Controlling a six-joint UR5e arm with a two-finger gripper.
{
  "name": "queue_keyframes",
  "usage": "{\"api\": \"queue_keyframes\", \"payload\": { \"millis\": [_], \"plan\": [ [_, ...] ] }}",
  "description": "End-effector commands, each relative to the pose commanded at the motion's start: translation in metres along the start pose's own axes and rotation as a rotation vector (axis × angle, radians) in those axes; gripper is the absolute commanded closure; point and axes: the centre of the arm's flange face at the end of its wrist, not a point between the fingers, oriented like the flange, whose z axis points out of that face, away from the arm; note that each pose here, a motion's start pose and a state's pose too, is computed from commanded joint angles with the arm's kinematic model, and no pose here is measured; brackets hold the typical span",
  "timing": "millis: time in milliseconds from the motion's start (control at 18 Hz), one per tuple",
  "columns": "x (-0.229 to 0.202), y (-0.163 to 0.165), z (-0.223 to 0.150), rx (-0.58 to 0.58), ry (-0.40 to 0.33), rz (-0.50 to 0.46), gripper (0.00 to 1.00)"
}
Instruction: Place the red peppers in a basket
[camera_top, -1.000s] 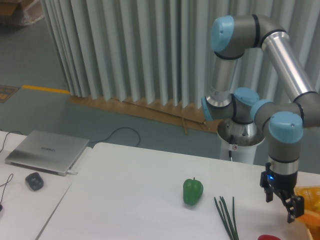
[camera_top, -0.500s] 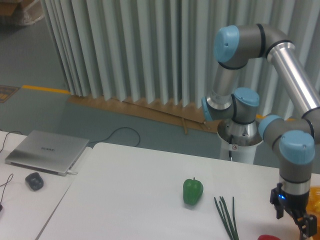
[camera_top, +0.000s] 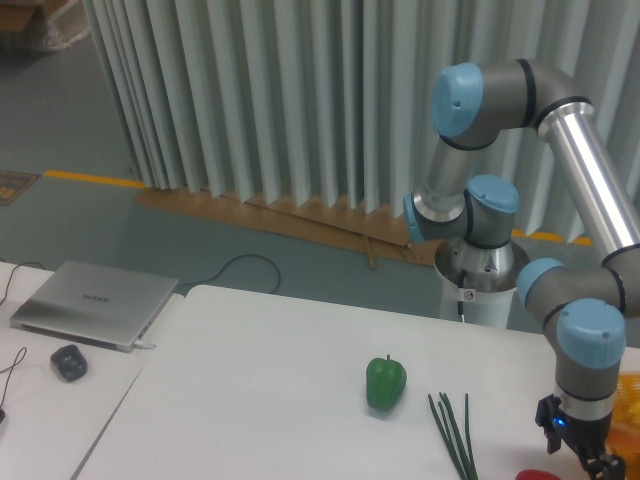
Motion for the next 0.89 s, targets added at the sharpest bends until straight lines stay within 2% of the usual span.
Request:
{"api": "queue_keyframes", "payload": {
  "millis": [167, 389, 889],
  "plan": [
    [0.001, -0.019, 0.017, 0.004, -0.013, 0.002, 0.0],
    [0.0, -0.024, 0.026, 0.001, -0.003, 0.001, 0.0],
    [0.004, -0.034, 0.024, 0.001, -0.008, 0.016, 0.0]
  ]
}}
